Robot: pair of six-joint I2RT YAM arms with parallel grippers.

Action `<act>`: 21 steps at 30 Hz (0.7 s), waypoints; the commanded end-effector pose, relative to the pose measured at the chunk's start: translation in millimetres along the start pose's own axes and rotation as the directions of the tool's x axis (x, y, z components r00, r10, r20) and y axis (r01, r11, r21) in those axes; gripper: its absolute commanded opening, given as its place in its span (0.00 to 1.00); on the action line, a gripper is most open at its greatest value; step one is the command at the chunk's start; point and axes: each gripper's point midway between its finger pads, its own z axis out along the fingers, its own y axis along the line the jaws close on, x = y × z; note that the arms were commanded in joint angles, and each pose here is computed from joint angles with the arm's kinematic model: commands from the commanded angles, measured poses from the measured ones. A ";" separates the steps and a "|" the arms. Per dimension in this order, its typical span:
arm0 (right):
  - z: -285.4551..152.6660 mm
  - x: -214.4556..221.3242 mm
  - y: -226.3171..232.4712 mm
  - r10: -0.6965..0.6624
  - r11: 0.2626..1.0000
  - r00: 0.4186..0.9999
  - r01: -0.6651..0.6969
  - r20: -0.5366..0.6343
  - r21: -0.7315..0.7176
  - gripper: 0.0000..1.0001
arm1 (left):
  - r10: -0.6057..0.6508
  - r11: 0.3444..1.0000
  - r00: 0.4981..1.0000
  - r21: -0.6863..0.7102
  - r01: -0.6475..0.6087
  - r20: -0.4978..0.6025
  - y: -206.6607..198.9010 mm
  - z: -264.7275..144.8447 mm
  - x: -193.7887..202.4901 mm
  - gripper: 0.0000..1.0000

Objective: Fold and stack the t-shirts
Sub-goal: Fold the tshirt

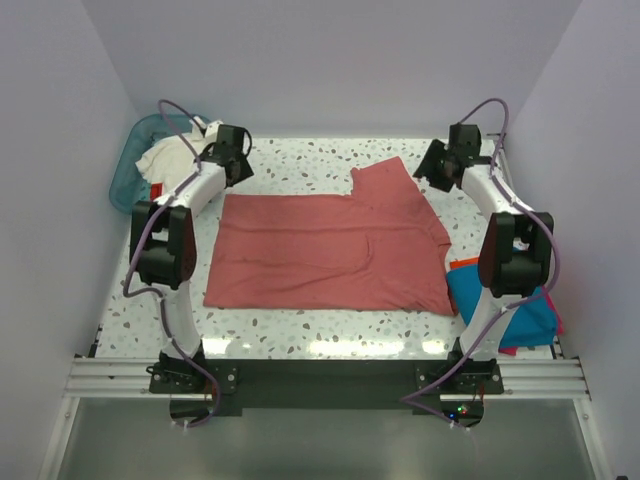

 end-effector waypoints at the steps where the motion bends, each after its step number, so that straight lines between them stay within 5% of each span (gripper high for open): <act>1: 3.7 -17.9 5.5 -0.045 0.999 0.999 0.045 0.013 0.006 0.57 | 0.104 0.981 0.994 -0.159 -0.109 -0.040 29.9 13.7 7.5 0.56; 21: 70.2 -52.5 14.0 -0.160 0.986 0.985 0.157 0.062 0.053 0.58 | 0.141 0.962 0.984 -0.219 -0.161 -0.104 30.9 62.5 24.5 0.50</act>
